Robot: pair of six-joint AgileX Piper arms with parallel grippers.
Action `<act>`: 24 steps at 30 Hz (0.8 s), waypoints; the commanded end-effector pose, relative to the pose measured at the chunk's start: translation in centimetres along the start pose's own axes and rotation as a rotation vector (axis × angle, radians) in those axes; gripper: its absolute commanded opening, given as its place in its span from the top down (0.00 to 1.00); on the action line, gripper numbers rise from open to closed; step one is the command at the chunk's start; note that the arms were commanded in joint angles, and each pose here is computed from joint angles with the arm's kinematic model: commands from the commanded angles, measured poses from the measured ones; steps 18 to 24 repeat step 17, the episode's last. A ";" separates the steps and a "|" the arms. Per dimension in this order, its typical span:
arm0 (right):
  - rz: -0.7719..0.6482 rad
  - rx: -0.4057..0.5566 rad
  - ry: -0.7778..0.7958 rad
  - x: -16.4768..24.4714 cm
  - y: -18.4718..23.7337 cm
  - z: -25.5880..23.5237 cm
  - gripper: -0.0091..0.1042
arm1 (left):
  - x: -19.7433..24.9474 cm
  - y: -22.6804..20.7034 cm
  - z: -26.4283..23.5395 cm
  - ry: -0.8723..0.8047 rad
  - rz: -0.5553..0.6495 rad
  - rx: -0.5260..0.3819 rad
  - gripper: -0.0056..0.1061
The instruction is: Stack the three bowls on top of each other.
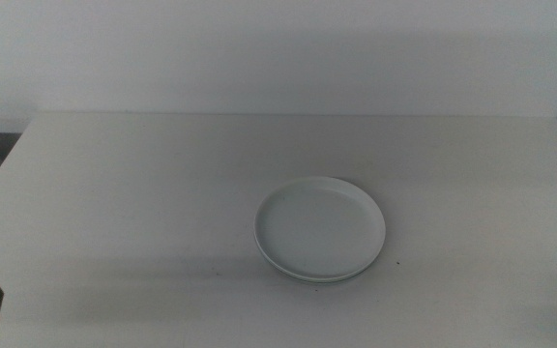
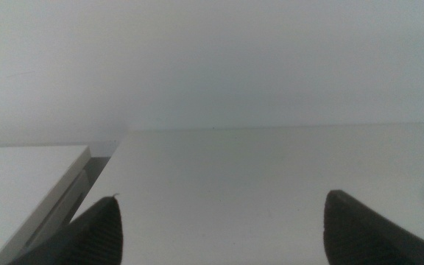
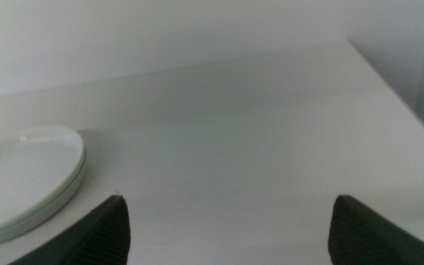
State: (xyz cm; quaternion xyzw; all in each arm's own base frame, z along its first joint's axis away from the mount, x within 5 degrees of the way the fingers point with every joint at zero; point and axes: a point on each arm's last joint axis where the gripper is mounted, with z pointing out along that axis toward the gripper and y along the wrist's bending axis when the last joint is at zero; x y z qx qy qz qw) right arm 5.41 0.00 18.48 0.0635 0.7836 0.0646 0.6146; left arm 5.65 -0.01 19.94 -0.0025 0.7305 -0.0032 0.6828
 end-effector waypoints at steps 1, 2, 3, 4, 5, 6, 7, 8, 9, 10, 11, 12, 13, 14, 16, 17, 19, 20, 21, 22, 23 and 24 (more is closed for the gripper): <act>-0.123 -0.028 -0.046 -0.3 0.3 0.0 0.17 | -0.1 0.0 0.0 -0.018 0.002 -0.002 0.11; -0.165 -0.045 -0.080 -0.6 0.5 0.0 0.13 | -0.1 0.0 0.0 -0.018 0.002 -0.002 0.11; -0.190 -0.056 -0.111 -0.9 0.6 -0.1 0.10 | -0.1 0.0 0.0 -0.018 0.002 -0.002 0.11; -0.198 -0.061 -0.131 -1.0 0.7 -0.1 0.10 | -0.1 0.0 0.0 -0.018 0.002 -0.002 0.11; -0.203 -0.062 -0.143 -1.1 0.7 -0.1 0.10 | -0.1 0.0 0.0 -0.018 0.002 -0.002 0.11; -0.200 -0.063 -0.154 -1.2 0.7 -0.1 0.10 | -0.1 0.0 0.0 -0.018 0.002 -0.002 0.11; -0.191 -0.063 -0.161 -1.3 0.7 -0.1 0.10 | -0.1 0.0 0.0 -0.018 0.002 -0.002 0.11; -0.181 -0.064 -0.165 -1.3 0.7 -0.1 0.10 | -0.1 0.0 0.0 -0.018 0.002 -0.002 0.11; -0.181 -0.064 -0.170 -1.4 0.7 -0.1 0.10 | -0.1 0.0 0.0 -0.018 0.002 -0.002 0.11; -0.181 -0.064 -0.171 -1.4 0.7 -0.1 0.10 | -0.1 0.0 0.0 -0.018 0.002 -0.002 0.11; -0.183 -0.064 -0.170 -1.4 0.7 -0.1 0.10 | -0.1 0.0 0.0 -0.018 0.002 -0.002 0.11; -0.183 -0.064 -0.170 -1.4 0.7 -0.1 0.10 | -0.1 0.0 0.0 -0.018 0.002 -0.002 0.11; -0.183 -0.064 -0.170 -1.4 0.7 -0.1 0.10 | -0.1 0.0 0.0 -0.018 0.002 -0.002 0.11; -0.185 -0.064 -0.170 -1.4 0.7 -0.1 0.10 | -0.1 0.0 0.0 -0.018 0.002 -0.002 0.11; -0.185 -0.064 -0.170 -1.4 0.7 -0.1 0.10 | -0.1 0.0 0.0 -0.018 0.002 -0.002 0.11; -0.185 -0.064 -0.170 -1.4 0.7 -0.1 0.10 | -0.1 0.0 0.0 -0.018 0.008 -0.003 0.11; -0.185 -0.064 -0.170 -1.4 0.7 -0.1 0.10 | -0.1 0.0 0.0 -0.018 0.008 -0.003 0.11; -0.185 -0.064 -0.170 -1.4 0.7 -0.1 0.10 | -0.1 0.0 0.0 -0.018 0.008 -0.003 0.11; -0.185 -0.064 -0.170 -1.4 0.7 -0.1 0.10 | -0.1 0.0 0.0 -0.018 0.008 -0.003 0.11; -0.185 -0.064 -0.170 -1.4 0.7 -0.1 0.10 | -0.1 0.0 0.0 -0.018 0.008 -0.003 0.11; -0.185 -0.064 -0.170 -1.4 0.7 -0.1 0.10 | -0.1 0.0 0.0 -0.018 0.008 -0.003 0.11; -0.185 -0.064 -0.170 -1.4 0.7 -0.1 0.10 | -0.1 0.0 0.0 -0.018 0.008 -0.003 0.11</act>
